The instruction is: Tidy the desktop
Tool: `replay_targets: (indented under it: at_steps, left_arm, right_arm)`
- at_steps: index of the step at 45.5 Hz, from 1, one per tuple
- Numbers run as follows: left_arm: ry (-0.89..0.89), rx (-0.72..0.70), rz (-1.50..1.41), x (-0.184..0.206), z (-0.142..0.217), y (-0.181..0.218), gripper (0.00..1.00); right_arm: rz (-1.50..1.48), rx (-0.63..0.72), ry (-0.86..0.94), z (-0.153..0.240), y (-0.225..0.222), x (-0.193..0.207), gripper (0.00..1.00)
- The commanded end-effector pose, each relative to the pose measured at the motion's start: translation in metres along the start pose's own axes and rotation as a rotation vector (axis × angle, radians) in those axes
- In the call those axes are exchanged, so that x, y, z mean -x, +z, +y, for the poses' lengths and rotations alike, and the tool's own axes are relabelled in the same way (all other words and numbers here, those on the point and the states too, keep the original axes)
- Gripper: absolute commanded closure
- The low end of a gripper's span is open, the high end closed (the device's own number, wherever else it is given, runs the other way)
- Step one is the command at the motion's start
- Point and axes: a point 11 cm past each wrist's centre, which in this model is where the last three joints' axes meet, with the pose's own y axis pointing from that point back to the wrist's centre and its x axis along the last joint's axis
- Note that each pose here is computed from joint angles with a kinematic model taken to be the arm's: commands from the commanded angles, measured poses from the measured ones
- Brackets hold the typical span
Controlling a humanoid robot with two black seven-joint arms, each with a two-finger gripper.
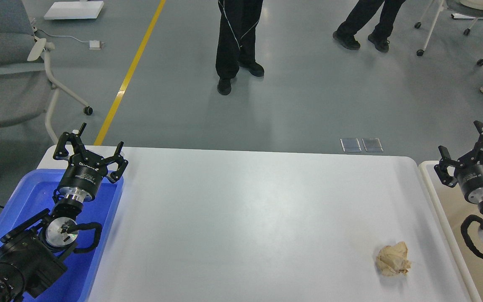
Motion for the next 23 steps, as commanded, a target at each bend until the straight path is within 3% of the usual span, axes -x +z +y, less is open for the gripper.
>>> replay_targets:
  at_steps: [1, 23]
  left_arm:
    - [0.001, -0.001, 0.0, 0.0, 0.0, 0.0, 0.0]
    - [0.0, 0.001, -0.001, 0.0, 0.0, 0.001, 0.0]
  right_arm:
    - [0.006, 0.016, 0.016, 0.006, 0.006, -0.009, 0.0]
    - [0.025, 0.013, 0.025, 0.009, 0.001, -0.017, 0.0]
